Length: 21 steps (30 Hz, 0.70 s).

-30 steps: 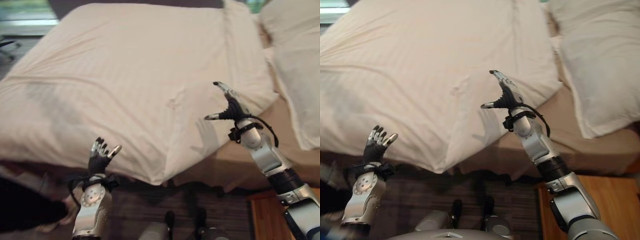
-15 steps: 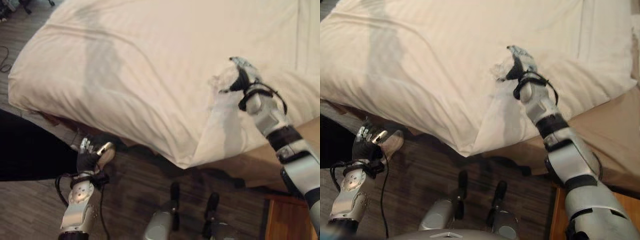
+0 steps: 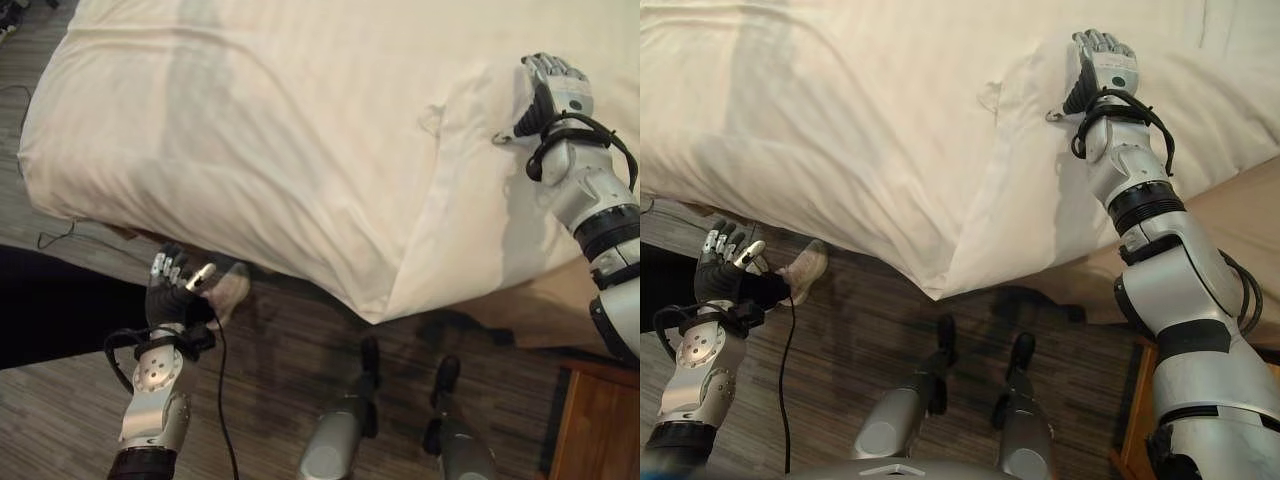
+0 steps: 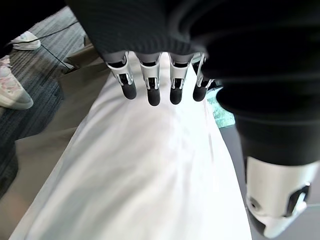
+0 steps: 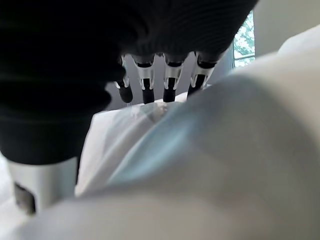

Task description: Making the bed.

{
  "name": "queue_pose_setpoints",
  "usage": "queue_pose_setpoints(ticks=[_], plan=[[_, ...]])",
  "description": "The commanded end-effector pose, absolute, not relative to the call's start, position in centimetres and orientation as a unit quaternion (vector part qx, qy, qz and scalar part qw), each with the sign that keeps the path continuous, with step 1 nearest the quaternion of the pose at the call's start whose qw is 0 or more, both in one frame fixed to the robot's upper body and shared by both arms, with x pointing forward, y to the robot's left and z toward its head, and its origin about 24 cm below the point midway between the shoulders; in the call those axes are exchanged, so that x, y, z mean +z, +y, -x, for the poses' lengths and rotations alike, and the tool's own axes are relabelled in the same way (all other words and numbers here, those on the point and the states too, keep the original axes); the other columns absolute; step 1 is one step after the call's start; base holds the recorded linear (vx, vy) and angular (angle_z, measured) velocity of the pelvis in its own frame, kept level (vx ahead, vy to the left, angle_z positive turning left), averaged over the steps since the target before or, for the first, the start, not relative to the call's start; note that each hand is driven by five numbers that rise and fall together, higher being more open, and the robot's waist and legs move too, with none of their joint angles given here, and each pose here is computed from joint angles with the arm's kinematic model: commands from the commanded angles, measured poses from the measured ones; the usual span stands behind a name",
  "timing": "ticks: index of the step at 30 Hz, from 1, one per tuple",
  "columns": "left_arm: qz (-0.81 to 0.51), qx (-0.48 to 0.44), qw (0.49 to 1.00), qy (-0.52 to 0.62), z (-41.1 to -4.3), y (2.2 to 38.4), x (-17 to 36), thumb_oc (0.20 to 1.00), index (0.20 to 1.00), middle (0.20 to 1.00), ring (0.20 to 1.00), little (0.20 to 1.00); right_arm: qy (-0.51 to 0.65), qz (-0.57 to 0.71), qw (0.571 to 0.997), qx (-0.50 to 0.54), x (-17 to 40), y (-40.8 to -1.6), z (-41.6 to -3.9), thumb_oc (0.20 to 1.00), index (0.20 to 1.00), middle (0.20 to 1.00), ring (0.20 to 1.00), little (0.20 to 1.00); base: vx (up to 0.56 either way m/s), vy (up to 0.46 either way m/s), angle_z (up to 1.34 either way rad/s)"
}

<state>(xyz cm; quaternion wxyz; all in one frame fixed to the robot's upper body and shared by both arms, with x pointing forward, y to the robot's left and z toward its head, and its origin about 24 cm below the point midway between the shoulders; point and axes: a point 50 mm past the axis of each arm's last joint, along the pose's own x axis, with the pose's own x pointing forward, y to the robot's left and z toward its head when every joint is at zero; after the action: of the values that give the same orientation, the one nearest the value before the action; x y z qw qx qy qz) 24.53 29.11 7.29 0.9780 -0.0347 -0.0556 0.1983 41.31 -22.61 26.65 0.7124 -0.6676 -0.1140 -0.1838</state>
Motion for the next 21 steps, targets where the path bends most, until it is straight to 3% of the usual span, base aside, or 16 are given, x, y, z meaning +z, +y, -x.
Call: queue_pose_setpoints(ticks=[1, 4, 7, 12, 18, 21], plan=[[0.031, 0.177, 0.972, -0.152, -25.5, 29.3, 11.6, 1.0, 1.0, 1.0, 1.0, 1.0, -0.121, 0.701, 0.677, -0.19, 28.6, -21.1, -41.9, 0.2, 0.2, 0.2, 0.2, 0.2, -0.03, 0.031, -0.08], [0.032, 0.172, 0.973, -0.15, -25.5, 28.9, 11.5, 1.0, 1.0, 1.0, 1.0, 1.0, -0.129, 0.697, 0.681, -0.182, 28.6, -20.4, -42.0, 0.2, 0.2, 0.2, 0.2, 0.2, -0.01, 0.038, -0.14], [0.039, 0.181, 0.972, -0.148, -25.3, 28.7, 11.3, 1.0, 1.0, 1.0, 1.0, 1.0, -0.201, 0.601, 0.752, -0.182, 29.6, -19.0, -41.0, 0.2, 0.2, 0.2, 0.2, 0.2, 0.01, 0.079, -0.07], [0.031, 0.189, 0.978, -0.088, -27.3, 28.2, 9.2, 1.0, 1.0, 1.0, 1.0, 1.0, -0.259, 0.561, 0.773, -0.148, 28.3, -17.1, -39.4, 0.2, 0.2, 0.2, 0.2, 0.2, 0.02, 0.068, -0.15], [0.038, 0.198, 0.979, -0.026, -26.1, 28.3, 6.5, 1.0, 1.0, 1.0, 1.0, 1.0, -0.232, 0.503, 0.823, -0.123, 22.0, -19.6, -35.8, 0.2, 0.2, 0.2, 0.2, 0.2, 0.01, 0.048, -0.31], [0.04, 0.188, 0.981, 0.022, -25.0, 27.6, 4.1, 1.0, 1.0, 1.0, 1.0, 1.0, -0.14, 0.492, 0.849, -0.132, 16.0, -23.4, -33.2, 0.2, 0.2, 0.2, 0.2, 0.2, 0.0, 0.028, -0.23]])
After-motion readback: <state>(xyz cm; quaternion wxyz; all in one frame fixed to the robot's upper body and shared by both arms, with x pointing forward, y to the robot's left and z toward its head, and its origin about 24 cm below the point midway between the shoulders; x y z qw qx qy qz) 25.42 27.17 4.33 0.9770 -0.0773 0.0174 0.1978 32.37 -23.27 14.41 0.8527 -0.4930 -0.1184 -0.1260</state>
